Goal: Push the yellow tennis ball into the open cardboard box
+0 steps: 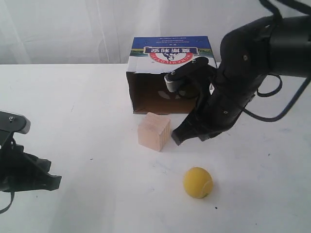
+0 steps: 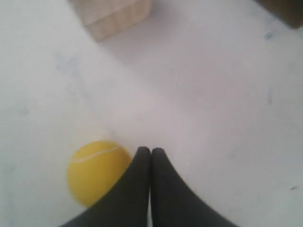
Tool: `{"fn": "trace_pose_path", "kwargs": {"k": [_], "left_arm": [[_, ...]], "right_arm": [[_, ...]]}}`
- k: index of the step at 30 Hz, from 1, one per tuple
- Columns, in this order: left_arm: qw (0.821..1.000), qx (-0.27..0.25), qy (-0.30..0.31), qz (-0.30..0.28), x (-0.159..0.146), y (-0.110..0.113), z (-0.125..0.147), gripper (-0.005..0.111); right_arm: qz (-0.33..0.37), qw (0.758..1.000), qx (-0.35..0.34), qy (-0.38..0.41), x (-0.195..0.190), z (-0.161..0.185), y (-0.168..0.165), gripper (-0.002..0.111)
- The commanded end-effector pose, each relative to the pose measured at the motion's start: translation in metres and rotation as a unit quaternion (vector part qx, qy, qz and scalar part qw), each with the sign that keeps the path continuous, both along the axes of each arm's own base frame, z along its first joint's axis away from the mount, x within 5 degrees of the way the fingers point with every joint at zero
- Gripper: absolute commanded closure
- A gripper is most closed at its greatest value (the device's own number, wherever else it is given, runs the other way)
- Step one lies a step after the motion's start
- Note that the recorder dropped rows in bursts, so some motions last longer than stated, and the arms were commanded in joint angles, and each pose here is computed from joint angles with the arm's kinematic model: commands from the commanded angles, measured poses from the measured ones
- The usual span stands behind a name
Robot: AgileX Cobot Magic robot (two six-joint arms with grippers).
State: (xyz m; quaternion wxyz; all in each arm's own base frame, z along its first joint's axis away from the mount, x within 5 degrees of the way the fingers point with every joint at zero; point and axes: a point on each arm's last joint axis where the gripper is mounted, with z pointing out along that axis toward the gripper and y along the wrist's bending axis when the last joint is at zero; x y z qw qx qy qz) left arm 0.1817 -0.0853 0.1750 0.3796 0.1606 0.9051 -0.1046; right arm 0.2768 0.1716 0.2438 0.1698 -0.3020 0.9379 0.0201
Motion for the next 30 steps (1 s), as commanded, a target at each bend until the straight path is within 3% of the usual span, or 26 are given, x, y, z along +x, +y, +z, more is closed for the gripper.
{"fn": "trace_pose_path", "kwargs": {"k": [1,6,15,22,26,30], "left_arm": [[1.0,0.002,0.0,0.002,-0.009,0.004,0.008,0.107],[1.0,0.022,-0.006,0.004,-0.014,0.014,0.015,0.107],[0.988,-0.003,-0.111,0.102,-0.017,0.053,0.05,0.107],[0.976,-0.001,-0.169,0.138,-0.031,0.069,0.071,0.107],[0.968,-0.011,-0.211,0.139,-0.041,0.07,0.084,0.107],[0.966,0.032,-0.229,0.115,-0.05,0.072,0.088,0.107]], "right_arm": [[0.03,0.997,0.04,0.06,-0.022,0.01,0.012,0.108],[0.033,0.995,0.047,0.078,-0.026,0.005,0.02,0.108],[0.022,0.993,0.023,0.114,-0.027,-0.036,0.019,0.108],[0.016,0.995,0.033,0.088,-0.026,-0.052,0.018,0.108],[0.016,0.997,-0.005,0.08,-0.017,-0.07,0.016,0.108],[-0.021,0.999,-0.044,-0.008,0.0,-0.068,0.008,0.108]]}}
